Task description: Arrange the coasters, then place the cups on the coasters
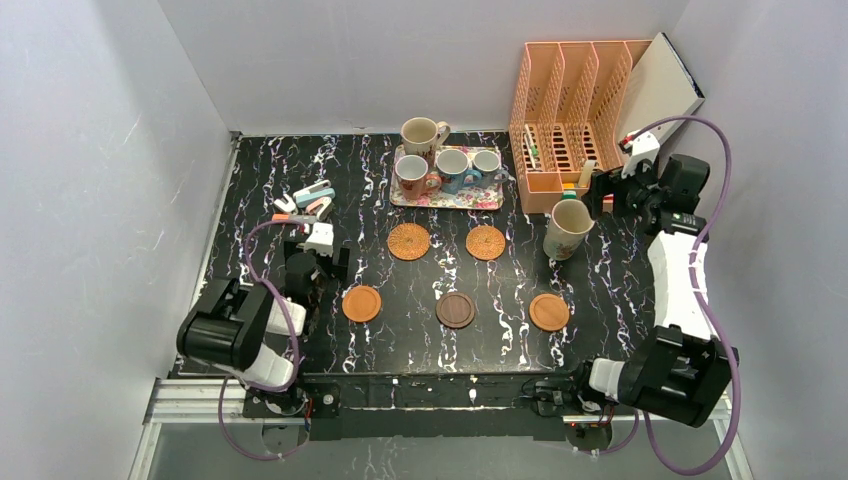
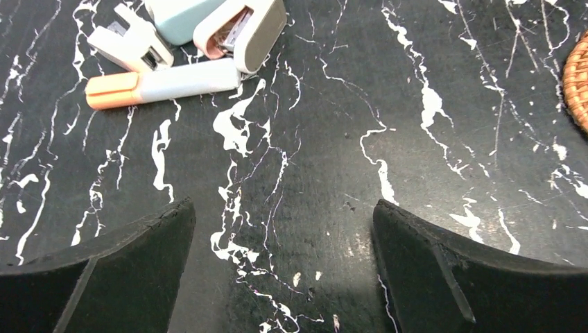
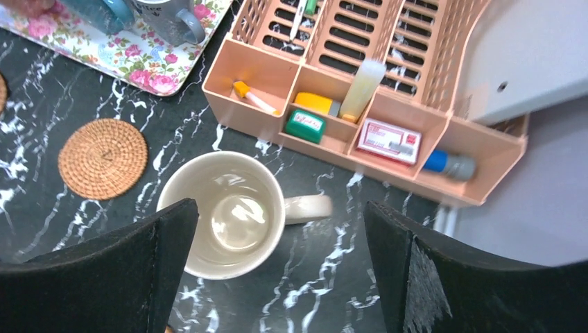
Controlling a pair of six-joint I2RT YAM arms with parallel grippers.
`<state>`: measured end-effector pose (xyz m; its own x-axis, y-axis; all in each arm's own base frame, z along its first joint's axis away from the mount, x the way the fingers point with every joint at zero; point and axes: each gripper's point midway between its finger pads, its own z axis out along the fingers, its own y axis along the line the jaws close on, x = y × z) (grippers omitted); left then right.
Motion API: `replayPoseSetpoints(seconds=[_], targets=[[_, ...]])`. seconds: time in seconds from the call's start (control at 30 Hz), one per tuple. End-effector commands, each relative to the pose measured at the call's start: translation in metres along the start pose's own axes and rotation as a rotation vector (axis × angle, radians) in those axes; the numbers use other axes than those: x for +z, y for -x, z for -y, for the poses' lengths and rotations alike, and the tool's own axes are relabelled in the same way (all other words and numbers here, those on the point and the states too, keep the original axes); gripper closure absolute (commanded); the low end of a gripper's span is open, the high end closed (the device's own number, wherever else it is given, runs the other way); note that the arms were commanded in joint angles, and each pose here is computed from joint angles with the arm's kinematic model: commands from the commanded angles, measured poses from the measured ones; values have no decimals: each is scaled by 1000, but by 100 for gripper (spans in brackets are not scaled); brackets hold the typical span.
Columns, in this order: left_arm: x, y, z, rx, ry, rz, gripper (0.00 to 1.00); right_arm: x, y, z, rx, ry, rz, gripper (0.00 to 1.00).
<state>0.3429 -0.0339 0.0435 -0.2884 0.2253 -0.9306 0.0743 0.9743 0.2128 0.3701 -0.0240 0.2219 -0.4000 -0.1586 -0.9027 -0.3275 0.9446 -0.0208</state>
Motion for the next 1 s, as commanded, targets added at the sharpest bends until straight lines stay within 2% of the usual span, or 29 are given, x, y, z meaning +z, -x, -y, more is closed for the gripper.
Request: replayPoseSetpoints(seconds=[0.0,0.17,0.3,0.4,0.53,0.7,0.97], targets=[[3,13,-4,-55,-2,104,2,-8,30,10,-249,69,32,2],[6,4,-8,-91,-4,104,2,-4,33,18,-380,178,-25,2],[9,0,-11,-107,10,89,2,-5,35,20,-452,230,-24,2],[15,-4,-23,-139,88,68,2,-5,28,16,-504,251,-12,2],[22,-9,-40,-180,198,18,2,-3,9,9,-534,284,-25,2],[24,-10,-37,-171,185,6,2,-4,-12,7,-568,317,-81,2],[25,-11,-38,-174,191,-2,2,-12,-16,5,-611,334,-108,2]])
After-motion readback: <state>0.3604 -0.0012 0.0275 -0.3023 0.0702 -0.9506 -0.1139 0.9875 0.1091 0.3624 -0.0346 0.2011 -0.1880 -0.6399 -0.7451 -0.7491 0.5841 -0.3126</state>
